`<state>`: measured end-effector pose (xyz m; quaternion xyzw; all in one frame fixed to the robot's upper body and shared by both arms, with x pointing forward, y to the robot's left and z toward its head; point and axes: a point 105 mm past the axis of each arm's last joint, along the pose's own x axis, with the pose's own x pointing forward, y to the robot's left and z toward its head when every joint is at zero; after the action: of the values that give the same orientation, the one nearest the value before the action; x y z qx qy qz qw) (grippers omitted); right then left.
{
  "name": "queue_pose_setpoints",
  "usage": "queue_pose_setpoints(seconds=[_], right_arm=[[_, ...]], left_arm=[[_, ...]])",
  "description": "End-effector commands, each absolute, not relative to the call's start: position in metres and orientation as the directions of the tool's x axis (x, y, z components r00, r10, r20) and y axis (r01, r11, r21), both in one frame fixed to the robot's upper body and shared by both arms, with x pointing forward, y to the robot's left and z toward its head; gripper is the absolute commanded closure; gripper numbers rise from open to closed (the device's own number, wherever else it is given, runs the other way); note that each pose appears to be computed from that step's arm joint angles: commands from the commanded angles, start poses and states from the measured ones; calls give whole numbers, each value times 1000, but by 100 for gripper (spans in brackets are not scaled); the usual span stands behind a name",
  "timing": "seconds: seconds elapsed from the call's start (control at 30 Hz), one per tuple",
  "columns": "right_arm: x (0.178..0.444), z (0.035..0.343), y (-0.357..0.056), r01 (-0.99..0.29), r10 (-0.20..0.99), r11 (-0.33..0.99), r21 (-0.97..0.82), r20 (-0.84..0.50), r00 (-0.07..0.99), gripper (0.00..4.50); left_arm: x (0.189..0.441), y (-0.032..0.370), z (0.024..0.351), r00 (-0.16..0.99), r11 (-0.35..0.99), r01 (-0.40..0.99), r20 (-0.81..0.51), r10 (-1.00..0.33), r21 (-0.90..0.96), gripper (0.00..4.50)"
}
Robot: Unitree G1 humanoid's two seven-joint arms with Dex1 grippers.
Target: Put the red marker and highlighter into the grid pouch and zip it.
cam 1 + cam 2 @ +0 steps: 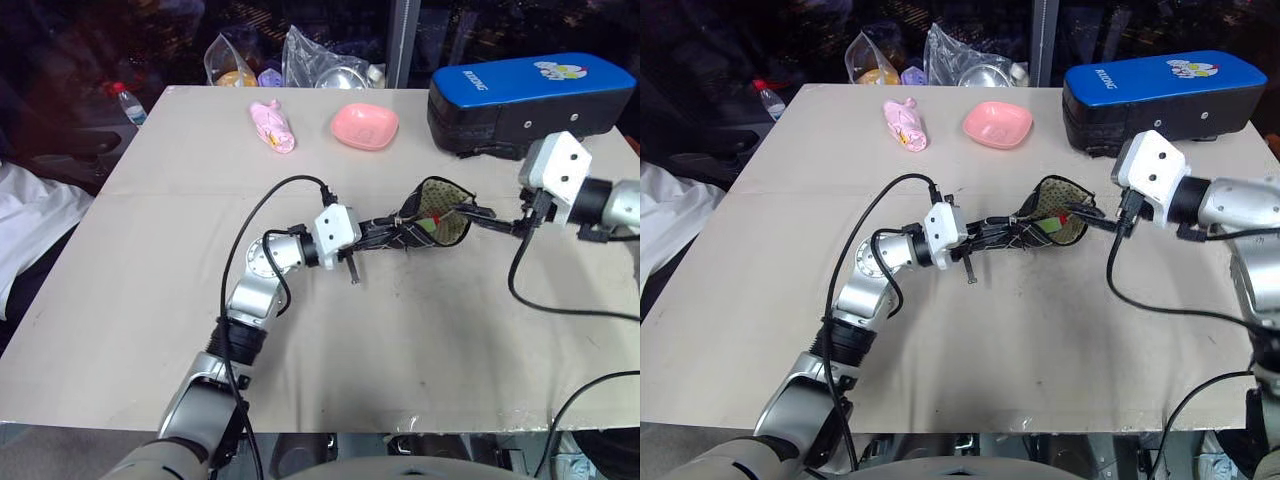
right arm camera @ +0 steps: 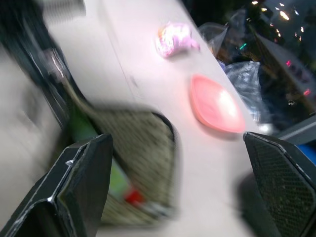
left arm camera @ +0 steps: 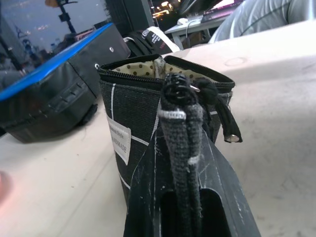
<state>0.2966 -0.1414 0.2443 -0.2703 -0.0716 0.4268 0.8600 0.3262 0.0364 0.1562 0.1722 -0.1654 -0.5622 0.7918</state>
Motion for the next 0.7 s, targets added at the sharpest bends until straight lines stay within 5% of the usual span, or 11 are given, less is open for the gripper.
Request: queue_pose_setpoints(seconds=[0.03, 0.27, 0.7], right_arm=[[281, 257, -130, -678, 756, 602, -422, 27, 654, 24], [263, 237, -97, -714, 739, 672, -196, 114, 664, 24], [292, 217, -74, -573, 575, 814, -94, 268, 773, 24]], left_arm=[[325, 36, 171, 322, 346, 827, 132, -938, 443, 450], [330, 36, 186, 371, 424, 796, 205, -906, 432, 450], [339, 30, 205, 442, 538, 772, 323, -837, 338, 450]])
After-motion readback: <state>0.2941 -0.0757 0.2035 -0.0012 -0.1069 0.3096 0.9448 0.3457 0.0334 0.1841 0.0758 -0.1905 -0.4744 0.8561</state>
